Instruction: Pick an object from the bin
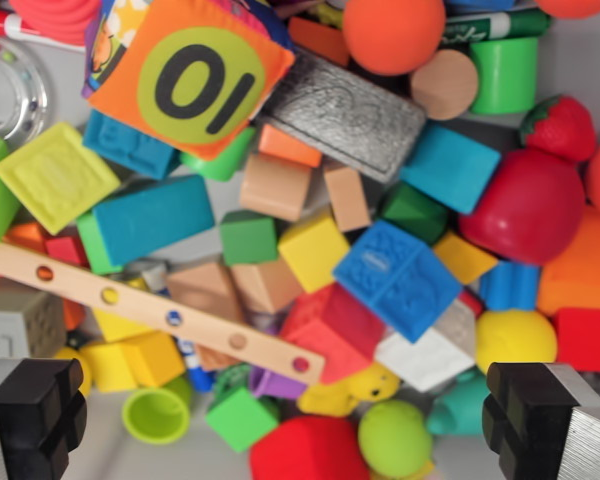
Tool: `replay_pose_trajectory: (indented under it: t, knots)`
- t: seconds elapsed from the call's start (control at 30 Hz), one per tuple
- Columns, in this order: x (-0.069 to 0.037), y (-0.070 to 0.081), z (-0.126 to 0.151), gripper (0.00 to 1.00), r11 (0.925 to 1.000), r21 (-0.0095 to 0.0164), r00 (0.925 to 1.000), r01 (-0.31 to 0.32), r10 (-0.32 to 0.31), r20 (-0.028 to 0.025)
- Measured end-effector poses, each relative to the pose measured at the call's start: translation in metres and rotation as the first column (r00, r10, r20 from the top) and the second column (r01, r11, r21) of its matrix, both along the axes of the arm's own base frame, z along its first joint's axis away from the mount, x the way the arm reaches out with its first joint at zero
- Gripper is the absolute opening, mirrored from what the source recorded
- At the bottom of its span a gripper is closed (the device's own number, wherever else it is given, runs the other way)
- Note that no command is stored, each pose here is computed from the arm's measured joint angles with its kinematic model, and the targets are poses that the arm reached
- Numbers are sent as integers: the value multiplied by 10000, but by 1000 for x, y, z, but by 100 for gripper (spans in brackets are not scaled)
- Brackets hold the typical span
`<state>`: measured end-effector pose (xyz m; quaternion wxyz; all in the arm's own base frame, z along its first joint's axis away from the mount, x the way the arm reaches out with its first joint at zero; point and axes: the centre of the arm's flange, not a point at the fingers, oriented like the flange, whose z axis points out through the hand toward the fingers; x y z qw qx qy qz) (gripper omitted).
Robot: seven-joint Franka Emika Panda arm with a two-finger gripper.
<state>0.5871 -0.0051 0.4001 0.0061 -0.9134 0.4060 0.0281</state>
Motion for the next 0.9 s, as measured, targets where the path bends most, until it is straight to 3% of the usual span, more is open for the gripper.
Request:
replay_pose_trajectory:
  t: [0.27,0.53,0.73,0.9]
  knots:
    - [4,5,-7,100,9982,4,9982,-596,596,31]
    - [10,11,-17,100,9895,2,9895,-1444,1444,88]
    - [15,17,-26,100,9752,-11,9752,-2212,2212,120]
    - [20,22,-35,100,9560,-33,9558,-2935,2935,168]
